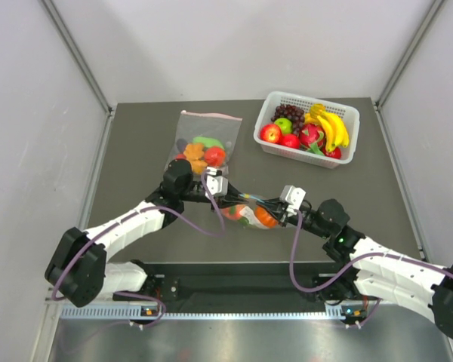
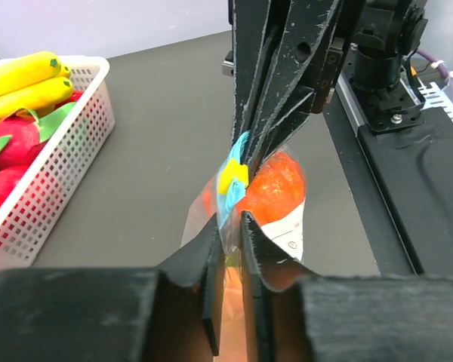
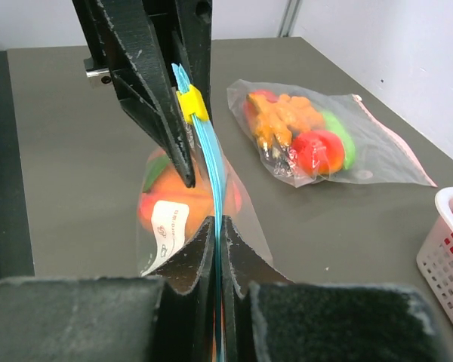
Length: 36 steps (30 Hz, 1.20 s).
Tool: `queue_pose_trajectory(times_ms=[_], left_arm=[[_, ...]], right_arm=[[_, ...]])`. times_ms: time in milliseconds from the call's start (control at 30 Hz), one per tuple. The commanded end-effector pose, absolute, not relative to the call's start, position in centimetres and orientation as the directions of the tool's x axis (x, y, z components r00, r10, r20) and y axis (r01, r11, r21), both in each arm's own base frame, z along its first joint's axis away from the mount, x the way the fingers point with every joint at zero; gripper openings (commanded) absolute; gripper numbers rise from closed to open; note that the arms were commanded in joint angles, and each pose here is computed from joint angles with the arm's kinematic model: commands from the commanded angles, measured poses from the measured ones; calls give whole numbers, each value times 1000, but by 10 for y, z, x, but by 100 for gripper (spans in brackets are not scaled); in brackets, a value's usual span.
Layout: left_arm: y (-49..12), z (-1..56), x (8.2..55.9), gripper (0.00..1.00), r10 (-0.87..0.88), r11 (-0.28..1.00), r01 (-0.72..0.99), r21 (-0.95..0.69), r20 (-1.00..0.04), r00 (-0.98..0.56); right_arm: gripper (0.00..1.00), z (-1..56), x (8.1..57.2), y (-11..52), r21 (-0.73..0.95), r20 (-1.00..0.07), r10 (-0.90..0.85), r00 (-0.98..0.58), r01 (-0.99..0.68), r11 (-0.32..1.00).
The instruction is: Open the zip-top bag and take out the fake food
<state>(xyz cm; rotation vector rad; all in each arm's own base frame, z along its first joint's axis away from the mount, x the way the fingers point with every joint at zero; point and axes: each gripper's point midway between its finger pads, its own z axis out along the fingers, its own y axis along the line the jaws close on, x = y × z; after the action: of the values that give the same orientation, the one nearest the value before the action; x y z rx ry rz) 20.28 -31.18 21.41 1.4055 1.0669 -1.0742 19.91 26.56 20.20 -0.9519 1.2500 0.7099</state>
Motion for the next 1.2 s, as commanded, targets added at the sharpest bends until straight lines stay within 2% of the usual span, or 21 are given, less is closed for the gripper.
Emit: queue_pose_trajectory(times_ms=[0,167,200,267,300,333,467,600,767,1167], left_arm=[[-315,235,209,17,25,-74,961,268,-963,270],[-313,224,207,3,68,-101,963,249,-964,256],[-313,225,208,2,72,-107,961,254,-962,262],[-312,215,207,0,104,-126,968,218,-967,231],[-312,215,209,0,108,-127,965,231,-964,245],[-312,212,212,0,119,-123,966,225,-963,240],[-310,205,209,0,125,-145,967,210,-965,229],[-307,201,199,0,115,-216,950,225,-960,254],[-302,195,191,0,131,-257,944,205,-961,244],[-300,194,193,0,130,-252,945,207,-961,245]], right_arm=[[1,228,201,267,-224,-966,13,258,-862,455],[8,224,202,266,-239,-963,1,269,-856,458],[21,225,201,267,-243,-962,5,274,-859,451],[39,224,198,268,-260,-957,2,290,-861,436],[51,226,196,269,-270,-954,7,301,-865,423],[53,227,195,270,-281,-950,8,313,-864,417],[54,236,189,275,-325,-933,17,361,-860,394],[41,244,188,283,-355,-922,9,386,-857,374],[34,244,196,297,-354,-929,-22,370,-869,346],[32,259,188,310,-353,-929,1,370,-888,294]])
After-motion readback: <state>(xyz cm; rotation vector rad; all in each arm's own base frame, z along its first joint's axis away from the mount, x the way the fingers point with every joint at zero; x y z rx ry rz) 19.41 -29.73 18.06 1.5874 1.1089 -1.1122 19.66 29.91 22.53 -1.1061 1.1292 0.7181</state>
